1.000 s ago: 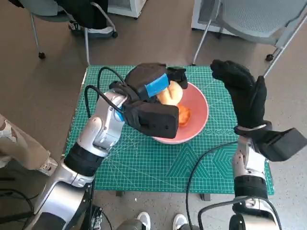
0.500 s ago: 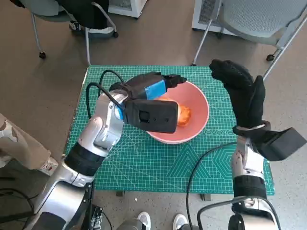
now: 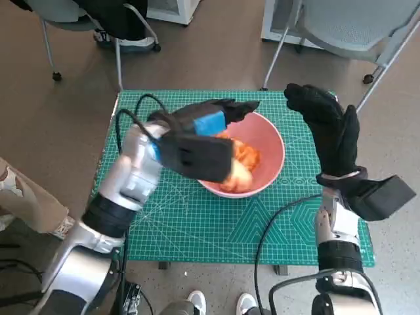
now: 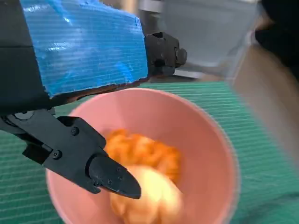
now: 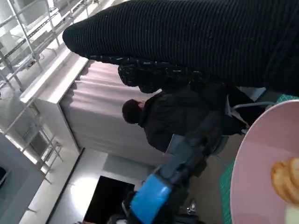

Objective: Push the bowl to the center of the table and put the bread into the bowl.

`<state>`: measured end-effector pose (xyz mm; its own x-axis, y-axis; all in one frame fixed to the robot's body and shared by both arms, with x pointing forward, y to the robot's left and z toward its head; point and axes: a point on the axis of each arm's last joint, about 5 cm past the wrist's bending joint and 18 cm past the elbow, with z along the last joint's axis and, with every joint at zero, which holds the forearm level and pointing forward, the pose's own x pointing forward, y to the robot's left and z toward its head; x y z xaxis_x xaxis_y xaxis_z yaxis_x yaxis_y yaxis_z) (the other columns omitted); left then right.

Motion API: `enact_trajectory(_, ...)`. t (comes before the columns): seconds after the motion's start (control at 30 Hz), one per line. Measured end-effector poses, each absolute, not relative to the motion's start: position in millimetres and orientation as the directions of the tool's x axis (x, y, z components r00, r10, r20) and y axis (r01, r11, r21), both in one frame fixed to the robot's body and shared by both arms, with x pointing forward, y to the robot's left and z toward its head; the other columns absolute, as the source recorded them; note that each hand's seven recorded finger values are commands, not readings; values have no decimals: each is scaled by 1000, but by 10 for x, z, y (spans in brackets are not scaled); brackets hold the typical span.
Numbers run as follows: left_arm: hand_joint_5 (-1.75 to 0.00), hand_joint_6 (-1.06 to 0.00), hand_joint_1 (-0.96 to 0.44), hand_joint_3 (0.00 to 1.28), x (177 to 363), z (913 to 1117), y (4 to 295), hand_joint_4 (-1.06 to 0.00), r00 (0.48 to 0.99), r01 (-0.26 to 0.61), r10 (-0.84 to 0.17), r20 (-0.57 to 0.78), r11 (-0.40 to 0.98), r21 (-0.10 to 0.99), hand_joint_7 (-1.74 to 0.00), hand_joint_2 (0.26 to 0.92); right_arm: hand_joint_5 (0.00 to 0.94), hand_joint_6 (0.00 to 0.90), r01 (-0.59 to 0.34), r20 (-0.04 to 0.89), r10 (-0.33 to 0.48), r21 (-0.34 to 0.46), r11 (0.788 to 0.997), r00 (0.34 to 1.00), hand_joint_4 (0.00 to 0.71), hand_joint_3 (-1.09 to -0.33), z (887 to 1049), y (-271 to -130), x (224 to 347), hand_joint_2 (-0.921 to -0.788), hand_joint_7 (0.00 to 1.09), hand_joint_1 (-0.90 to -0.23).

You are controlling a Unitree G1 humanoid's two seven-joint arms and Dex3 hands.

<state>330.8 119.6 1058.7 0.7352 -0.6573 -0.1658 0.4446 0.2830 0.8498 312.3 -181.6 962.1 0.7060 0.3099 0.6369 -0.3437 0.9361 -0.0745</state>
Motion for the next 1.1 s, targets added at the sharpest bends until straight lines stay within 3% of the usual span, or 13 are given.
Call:
enact_trajectory(0.17, 1, -62, -519, 20, 3348, 10574, 1411, 1, 665, 498, -747, 12, 455, 738, -29, 783, 0, 64, -343, 658, 313, -87, 935, 685, 203, -771, 9675, -1812, 3121, -921, 514, -656)
enact_trajectory(0.27, 1, -100, -540, 34, 3357, 10500, 1467, 1, 628, 514, -760, 167, 567, 644, -48, 824, 0, 61, -342, 674, 312, -93, 935, 670, 201, -767, 9715, -1812, 3118, -921, 516, -662)
enact_trajectory(0.3, 1, -92, -559, 107, 3355, 10465, 1479, 1, 618, 514, -752, 229, 607, 606, -43, 859, 2, 64, -342, 680, 312, -95, 935, 663, 204, -757, 9731, -1810, 3117, -921, 520, -674)
enact_trajectory(0.4, -13, -168, -582, 84, 3337, 10336, 1493, -53, 598, 504, -685, 416, 725, 470, -73, 900, 0, 57, -347, 698, 318, -105, 932, 641, 200, -749, 9786, -1790, 3114, -921, 525, -676)
enact_trajectory(0.53, -26, -210, -594, 84, 3276, 10119, 1497, -98, 592, 482, -506, 627, 846, 227, -89, 917, 0, 50, -373, 735, 326, -108, 922, 595, 199, -735, 9883, -1738, 3102, -921, 534, -679)
enact_trajectory(0.77, -5, -173, -594, 80, 3182, 9838, 1559, -49, 615, 505, -426, 664, 859, 83, -67, 920, 1, 36, -393, 759, 351, -137, 909, 548, 200, -718, 9968, -1707, 3086, -921, 540, -679)
enact_trajectory(1.1, 1, -76, -580, 60, 3125, 9725, 1553, 0, 603, 524, -405, 687, 851, 43, -17, 919, 4, 43, -403, 762, 379, -169, 899, 525, 205, -704, 9967, -1695, 3090, -921, 553, -686)
